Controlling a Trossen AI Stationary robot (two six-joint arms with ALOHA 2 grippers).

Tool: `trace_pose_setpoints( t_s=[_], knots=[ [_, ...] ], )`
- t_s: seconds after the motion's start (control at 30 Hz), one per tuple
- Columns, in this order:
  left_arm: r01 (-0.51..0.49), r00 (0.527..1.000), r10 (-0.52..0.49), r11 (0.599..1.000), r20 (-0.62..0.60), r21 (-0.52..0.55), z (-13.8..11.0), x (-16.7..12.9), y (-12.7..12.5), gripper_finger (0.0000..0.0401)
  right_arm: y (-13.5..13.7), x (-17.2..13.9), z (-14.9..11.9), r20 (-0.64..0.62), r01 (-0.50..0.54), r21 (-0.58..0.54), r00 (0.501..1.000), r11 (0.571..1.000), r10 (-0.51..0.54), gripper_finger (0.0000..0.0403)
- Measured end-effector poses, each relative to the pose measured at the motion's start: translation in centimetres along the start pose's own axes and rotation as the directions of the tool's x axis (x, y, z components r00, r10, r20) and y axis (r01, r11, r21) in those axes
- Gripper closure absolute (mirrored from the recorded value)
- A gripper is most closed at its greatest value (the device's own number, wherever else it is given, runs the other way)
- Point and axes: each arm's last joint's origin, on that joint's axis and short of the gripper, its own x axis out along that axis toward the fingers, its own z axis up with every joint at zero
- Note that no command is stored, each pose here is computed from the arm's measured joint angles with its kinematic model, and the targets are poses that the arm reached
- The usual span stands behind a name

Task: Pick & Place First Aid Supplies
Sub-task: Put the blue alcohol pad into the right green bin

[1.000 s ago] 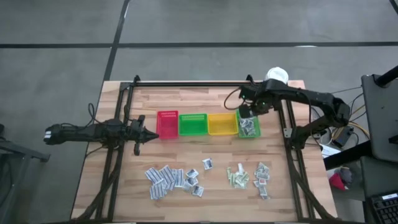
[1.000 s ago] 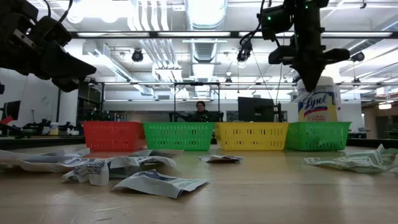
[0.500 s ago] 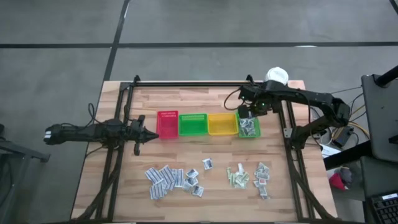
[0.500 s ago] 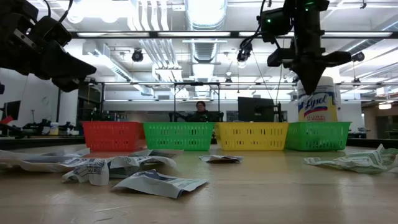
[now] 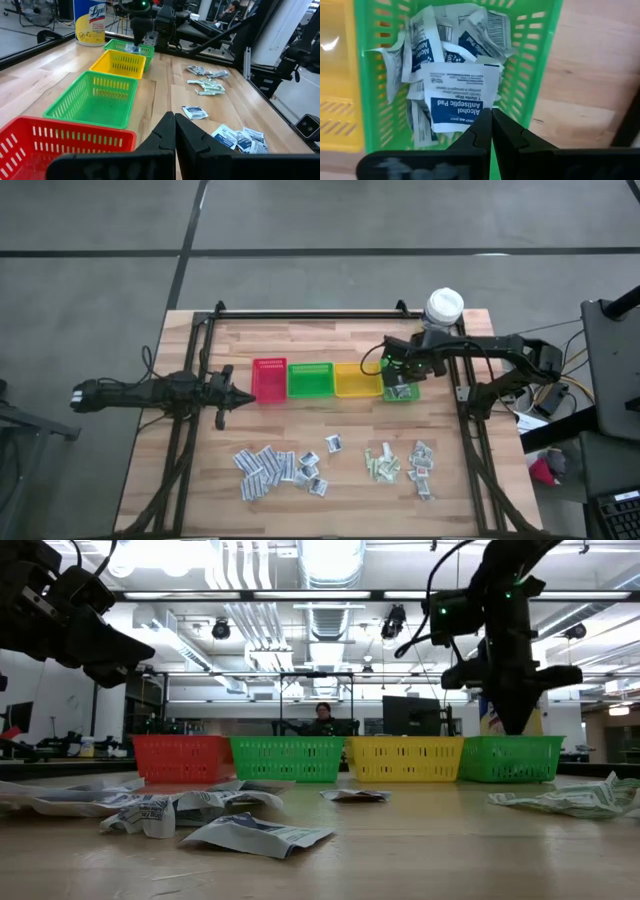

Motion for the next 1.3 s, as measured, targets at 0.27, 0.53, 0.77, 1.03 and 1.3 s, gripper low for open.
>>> trace_pose_setpoints(
  t_s=[0.27,0.53,0.77,1.03,1.3],
  knots=[
    [0.0,1.0,0.0,1.0,0.0,0.0,0.0,0.0,0.0,0.0401,0.24,0.76,0.09,0.024,-0.047,0.002,0.999,0.999,0.047,0.0394],
    [0.0,1.0,0.0,1.0,0.0,0.0,0.0,0.0,0.0,0.0401,0.22,0.86,0.08,0.027,-0.046,0.001,0.999,0.999,0.046,0.0394],
    [0.0,1.0,0.0,1.0,0.0,0.0,0.0,0.0,0.0,0.0401,0.22,0.86,0.12,0.035,-0.044,-0.001,0.998,0.999,0.044,0.0394],
    [0.0,1.0,0.0,1.0,0.0,0.0,0.0,0.0,0.0,0.0401,0.24,0.86,0.14,0.039,-0.043,-0.03,0.998,0.999,0.045,0.0394],
    [0.0,1.0,0.0,1.0,0.0,0.0,0.0,0.0,0.0,0.0401,0.24,0.86,0.15,0.04,-0.042,-0.05,0.998,0.998,0.044,0.0394]
  ],
)
